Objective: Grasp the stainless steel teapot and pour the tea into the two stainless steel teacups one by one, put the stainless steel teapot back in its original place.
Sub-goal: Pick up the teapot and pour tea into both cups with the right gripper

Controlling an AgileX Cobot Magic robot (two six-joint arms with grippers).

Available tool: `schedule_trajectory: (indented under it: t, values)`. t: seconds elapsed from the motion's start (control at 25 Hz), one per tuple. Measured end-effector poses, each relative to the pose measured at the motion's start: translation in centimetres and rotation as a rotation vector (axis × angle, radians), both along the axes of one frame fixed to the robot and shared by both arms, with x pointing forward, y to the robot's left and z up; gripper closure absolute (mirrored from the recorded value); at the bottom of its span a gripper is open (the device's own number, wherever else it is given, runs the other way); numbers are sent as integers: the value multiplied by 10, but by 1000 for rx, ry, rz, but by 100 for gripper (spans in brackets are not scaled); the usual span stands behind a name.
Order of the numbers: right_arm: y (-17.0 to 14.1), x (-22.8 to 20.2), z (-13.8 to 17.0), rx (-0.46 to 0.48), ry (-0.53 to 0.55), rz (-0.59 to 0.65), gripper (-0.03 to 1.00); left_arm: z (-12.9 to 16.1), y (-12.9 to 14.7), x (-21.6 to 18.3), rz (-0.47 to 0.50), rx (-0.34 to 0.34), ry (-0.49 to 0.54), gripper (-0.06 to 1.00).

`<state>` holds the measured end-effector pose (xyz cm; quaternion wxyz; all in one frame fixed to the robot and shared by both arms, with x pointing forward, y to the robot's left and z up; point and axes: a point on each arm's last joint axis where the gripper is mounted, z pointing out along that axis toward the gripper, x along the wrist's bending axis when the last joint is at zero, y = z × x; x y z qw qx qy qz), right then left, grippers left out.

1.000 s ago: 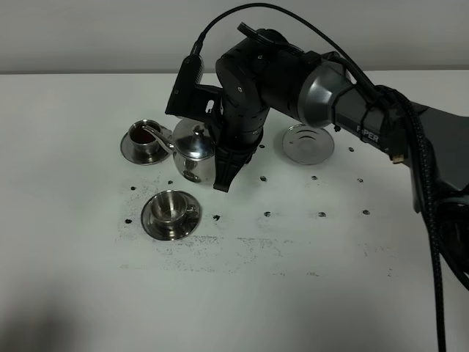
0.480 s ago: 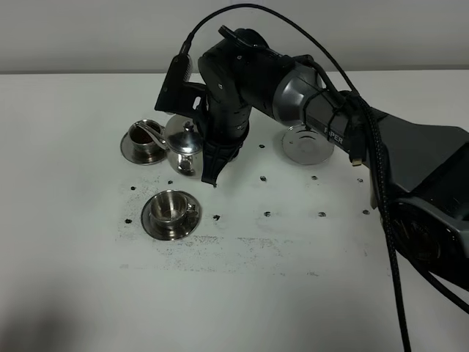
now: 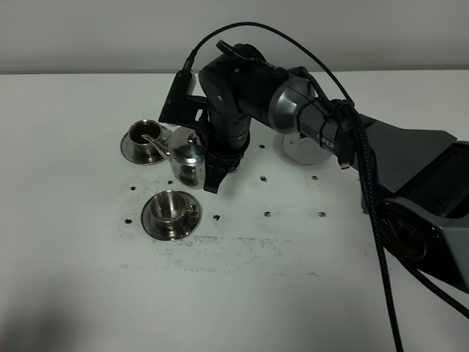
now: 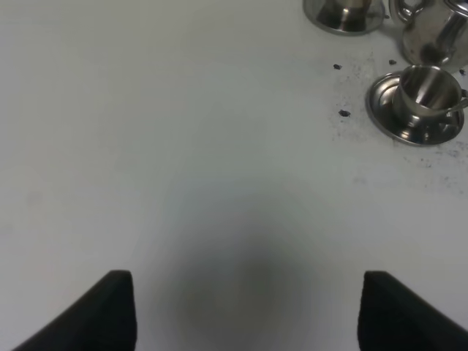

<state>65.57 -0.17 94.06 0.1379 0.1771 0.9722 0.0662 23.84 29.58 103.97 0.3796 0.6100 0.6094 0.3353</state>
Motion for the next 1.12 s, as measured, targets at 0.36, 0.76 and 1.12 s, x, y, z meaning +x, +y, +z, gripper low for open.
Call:
schedule_trajectory:
  t: [0.36,0.76,1.12]
  values:
    - [-1,-3,11,-1,2,-2,79,0,0,0,0,0,0,33]
    - [-16,-37,58,43,-48,23,79,0,0,0,0,0,0,33]
    - [-52,-82,56,-6,-138,256,79,0,0,0,0,0,0,33]
